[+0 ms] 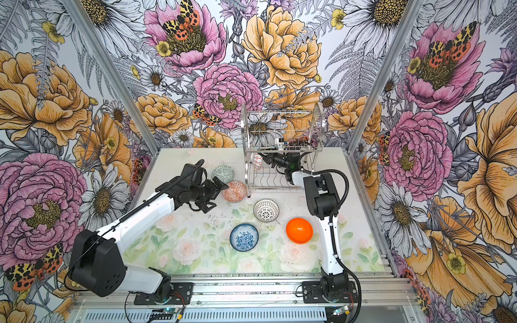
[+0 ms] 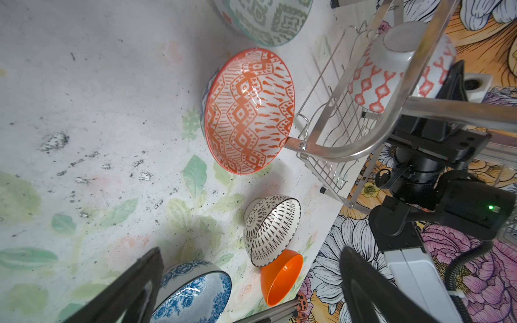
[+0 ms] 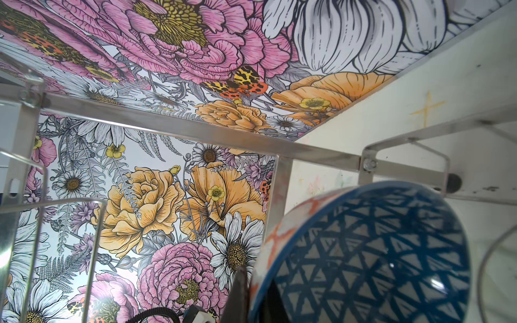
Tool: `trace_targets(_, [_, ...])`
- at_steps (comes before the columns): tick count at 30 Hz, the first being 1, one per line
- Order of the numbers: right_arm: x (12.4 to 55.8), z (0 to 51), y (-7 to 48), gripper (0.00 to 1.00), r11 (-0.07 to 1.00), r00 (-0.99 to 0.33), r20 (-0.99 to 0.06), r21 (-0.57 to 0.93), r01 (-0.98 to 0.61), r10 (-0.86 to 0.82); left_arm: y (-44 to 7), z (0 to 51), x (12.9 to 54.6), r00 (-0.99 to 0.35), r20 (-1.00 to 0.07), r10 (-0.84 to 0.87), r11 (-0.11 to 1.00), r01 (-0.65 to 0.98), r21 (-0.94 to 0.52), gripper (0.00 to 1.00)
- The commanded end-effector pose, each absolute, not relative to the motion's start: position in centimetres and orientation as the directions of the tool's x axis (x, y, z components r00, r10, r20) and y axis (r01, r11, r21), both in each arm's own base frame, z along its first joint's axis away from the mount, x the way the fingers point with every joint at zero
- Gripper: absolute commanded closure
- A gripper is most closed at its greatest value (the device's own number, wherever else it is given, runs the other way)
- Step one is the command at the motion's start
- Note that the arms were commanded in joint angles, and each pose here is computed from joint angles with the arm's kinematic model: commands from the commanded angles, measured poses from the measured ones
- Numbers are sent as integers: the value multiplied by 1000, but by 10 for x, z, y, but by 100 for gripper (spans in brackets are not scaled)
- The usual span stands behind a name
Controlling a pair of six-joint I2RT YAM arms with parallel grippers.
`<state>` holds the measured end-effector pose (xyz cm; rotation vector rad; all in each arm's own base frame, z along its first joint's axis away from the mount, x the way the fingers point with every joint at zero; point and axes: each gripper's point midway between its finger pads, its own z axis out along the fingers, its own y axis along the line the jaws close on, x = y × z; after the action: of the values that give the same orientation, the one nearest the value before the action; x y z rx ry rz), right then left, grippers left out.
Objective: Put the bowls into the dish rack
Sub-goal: 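Lower the blue-triangle bowl upright into the rack and open the right gripper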
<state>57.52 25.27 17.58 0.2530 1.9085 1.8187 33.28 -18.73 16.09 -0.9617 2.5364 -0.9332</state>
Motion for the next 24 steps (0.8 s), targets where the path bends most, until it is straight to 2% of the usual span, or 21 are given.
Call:
trace_targets(1, [584,177,251,100,113,-853,-266,964,-241,449,-181,164,340,-734,-51,-677,581,-490,-651,1])
trace_targets(24, [593,151,255,100,149,-868,-257,966,-213,425,-181,159,358,-747,-36,-664,591,-495,-636,1])
